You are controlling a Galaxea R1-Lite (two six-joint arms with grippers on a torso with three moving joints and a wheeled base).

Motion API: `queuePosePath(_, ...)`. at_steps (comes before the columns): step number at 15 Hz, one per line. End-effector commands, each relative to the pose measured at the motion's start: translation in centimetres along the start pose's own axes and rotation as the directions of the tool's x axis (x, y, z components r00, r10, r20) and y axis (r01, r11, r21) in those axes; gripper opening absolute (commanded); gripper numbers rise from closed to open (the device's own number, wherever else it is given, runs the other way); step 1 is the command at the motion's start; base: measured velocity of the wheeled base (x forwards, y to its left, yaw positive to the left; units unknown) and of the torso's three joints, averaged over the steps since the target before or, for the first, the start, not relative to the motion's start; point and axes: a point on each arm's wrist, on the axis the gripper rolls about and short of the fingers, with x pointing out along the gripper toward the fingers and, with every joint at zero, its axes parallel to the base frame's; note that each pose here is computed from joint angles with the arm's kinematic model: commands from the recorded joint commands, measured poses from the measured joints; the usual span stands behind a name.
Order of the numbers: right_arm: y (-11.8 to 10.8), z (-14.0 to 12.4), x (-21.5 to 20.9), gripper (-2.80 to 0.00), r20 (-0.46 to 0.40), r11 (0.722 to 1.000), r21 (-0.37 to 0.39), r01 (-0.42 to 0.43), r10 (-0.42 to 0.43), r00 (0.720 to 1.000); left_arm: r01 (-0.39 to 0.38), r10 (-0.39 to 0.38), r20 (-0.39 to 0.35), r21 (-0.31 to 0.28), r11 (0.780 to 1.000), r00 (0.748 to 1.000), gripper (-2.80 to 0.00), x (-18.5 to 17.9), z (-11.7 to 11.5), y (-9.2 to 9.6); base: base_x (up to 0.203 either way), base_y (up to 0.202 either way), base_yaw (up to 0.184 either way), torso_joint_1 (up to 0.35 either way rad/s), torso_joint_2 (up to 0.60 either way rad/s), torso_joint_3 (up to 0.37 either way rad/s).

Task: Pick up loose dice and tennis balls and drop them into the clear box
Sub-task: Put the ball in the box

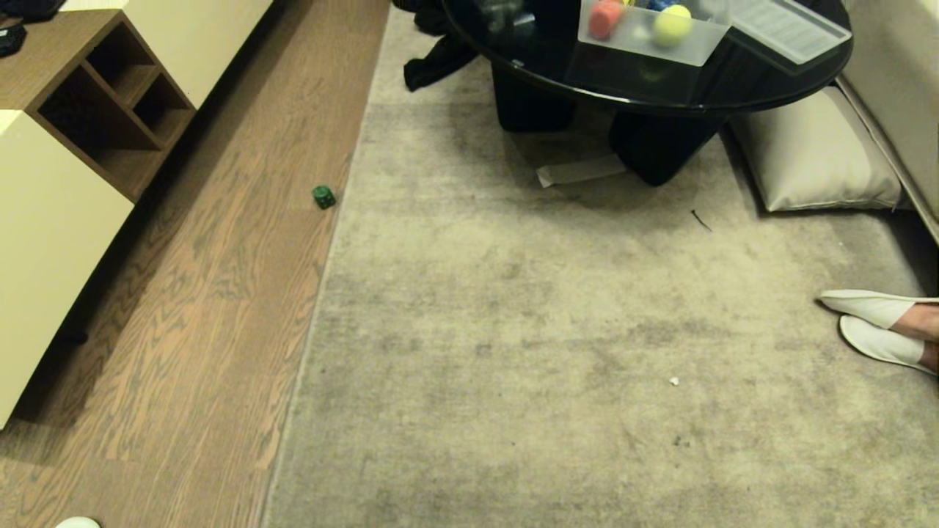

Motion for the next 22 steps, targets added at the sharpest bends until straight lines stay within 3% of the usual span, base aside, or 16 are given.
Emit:
queuePosePath(1, 0.0, -0.04, 0.02, -2.8, -0.003, 1.0, 0.0, 0.0, 0.0, 1.0, 0.001, -0.001, -0.001, 0.0, 1.0, 1.0, -2.8, 0.01, -0.03, 0.0, 0.0, 0.0, 0.0, 0.001, -0.01, 0.199)
queuePosePath(8, 0.0, -0.03, 0.02, -2.8, -0.003, 1.0, 0.0, 0.0, 0.0, 1.0, 0.001, -0.001, -0.001, -0.002, 1.0, 1.0, -2.8, 0.01, -0.03, 0.0, 0.0, 0.0, 0.0, 0.003, 0.0, 0.202)
queuePosePath(10, 0.0, -0.04, 0.02, -2.8, -0.003, 1.0, 0.0, 0.0, 0.0, 1.0, 0.047, -0.047, -0.002, -0.002, 0.999, 0.999, -2.8, 0.01, -0.03, 0.11, 0.0, 0.0, 0.0, 0.004, 0.0, 0.189)
queuePosePath(13, 0.0, -0.03, 0.02, -2.8, -0.003, 1.0, 0.0, 0.0, 0.0, 1.0, 0.0, 0.0, -0.001, -0.002, 1.0, 1.0, -2.8, 0.01, -0.03, 0.0, 0.0, 0.0, 0.0, 0.0, 0.0, 0.199)
queuePosePath(22, 0.0, -0.05, 0.02, -2.8, -0.004, 1.0, 0.0, 0.0, 0.0, 1.0, 0.001, -0.001, -0.001, -0.002, 1.0, 1.0, -2.8, 0.01, -0.03, 0.0, 0.0, 0.0, 0.0, 0.005, 0.0, 0.2)
